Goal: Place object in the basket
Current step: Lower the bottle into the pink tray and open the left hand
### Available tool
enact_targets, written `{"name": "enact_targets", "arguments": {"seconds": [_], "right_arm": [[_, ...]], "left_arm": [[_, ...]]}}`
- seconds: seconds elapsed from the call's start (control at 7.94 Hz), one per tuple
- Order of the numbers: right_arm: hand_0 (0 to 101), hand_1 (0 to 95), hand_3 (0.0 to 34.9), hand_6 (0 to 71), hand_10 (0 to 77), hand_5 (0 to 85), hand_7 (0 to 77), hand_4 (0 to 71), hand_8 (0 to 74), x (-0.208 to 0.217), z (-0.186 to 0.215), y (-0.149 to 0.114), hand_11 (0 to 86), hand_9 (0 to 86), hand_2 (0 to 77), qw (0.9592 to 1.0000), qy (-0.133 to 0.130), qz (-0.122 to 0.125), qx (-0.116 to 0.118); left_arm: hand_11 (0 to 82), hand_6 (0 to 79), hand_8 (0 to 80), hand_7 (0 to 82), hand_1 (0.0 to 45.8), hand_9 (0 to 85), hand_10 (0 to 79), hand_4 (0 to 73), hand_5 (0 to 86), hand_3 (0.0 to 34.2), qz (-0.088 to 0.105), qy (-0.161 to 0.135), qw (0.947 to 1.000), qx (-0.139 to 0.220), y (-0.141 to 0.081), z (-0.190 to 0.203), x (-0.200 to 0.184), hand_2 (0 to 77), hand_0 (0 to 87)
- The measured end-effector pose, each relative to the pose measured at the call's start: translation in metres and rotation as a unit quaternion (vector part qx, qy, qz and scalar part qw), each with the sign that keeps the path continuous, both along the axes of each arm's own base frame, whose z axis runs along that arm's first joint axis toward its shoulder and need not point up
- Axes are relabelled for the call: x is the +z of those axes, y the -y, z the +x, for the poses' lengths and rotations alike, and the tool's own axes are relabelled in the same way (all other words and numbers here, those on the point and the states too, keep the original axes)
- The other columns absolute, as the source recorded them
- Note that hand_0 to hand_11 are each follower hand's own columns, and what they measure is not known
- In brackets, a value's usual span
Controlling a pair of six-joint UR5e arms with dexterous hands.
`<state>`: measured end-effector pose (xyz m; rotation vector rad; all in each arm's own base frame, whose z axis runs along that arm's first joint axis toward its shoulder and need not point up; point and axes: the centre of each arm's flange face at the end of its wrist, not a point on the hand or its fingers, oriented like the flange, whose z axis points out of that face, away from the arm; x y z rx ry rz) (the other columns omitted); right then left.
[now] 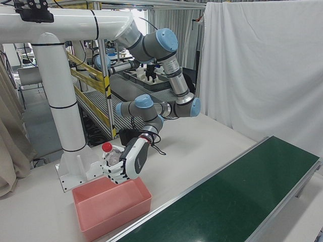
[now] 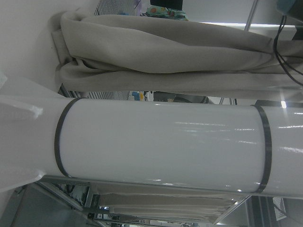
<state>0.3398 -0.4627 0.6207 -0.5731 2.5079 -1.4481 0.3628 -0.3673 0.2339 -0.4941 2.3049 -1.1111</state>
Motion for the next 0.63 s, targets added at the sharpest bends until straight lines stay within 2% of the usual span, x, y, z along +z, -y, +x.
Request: {"name": "enact_targets", "arguments": {"seconds": [0.13,0.25,0.38,0.5,0.63], "right_arm": [[0,0.0,0.1,0.0,0.5,0.0,0.5,0.5,0.0,0.0,0.0,0.0,0.0,0.0,1.1,1.0,0.0,0.0,0.0],[0,0.0,0.1,0.0,0.0,0.0,0.5,0.5,0.0,0.001,0.0,0.0,0.0,0.0,1.1,1.0,0.0,0.0,0.0],[0,0.0,0.1,0.0,0.5,0.0,0.5,0.5,0.0,0.001,0.0,0.0,0.0,0.0,1.1,1.0,0.0,-0.001,0.0],[0,0.0,0.2,0.0,0.5,0.0,0.5,0.5,0.0,0.001,0.0,0.0,0.0,0.0,1.1,1.0,0.0,-0.001,0.0],[0,0.0,0.1,0.0,0.5,0.0,0.5,0.5,0.0,0.001,0.0,0.0,0.0,0.0,1.1,1.0,0.0,-0.001,0.0]], "left_arm": [[64.4,53.5,67.6,53.5,8.7,57.3,49.1,47.5,57.3,0.0,-0.001,0.001,1.0,0.0,-0.003,0.0,0.001,50.2,62.4],[64.4,49.1,67.1,50.7,10.9,56.7,49.1,43.6,56.7,0.0,-0.002,0.002,1.0,0.0,-0.005,-0.001,0.004,38.7,62.4],[64.4,37.6,62.2,43.1,11.4,58.9,49.1,39.3,45.8,0.0,-0.003,0.003,1.0,0.005,-0.012,0.0,0.011,23.5,62.5],[66.5,27.3,52.4,37.1,11.4,61.6,44.7,34.4,39.8,0.0,-0.007,0.0,0.9999,0.01,-0.022,0.005,0.017,23.5,60.1],[60.0,16.4,38.2,25.6,11.4,52.9,39.3,24.0,33.3,0.4,-0.01,-0.004,0.9999,0.012,-0.028,0.009,0.021,23.5,55.4]]}}
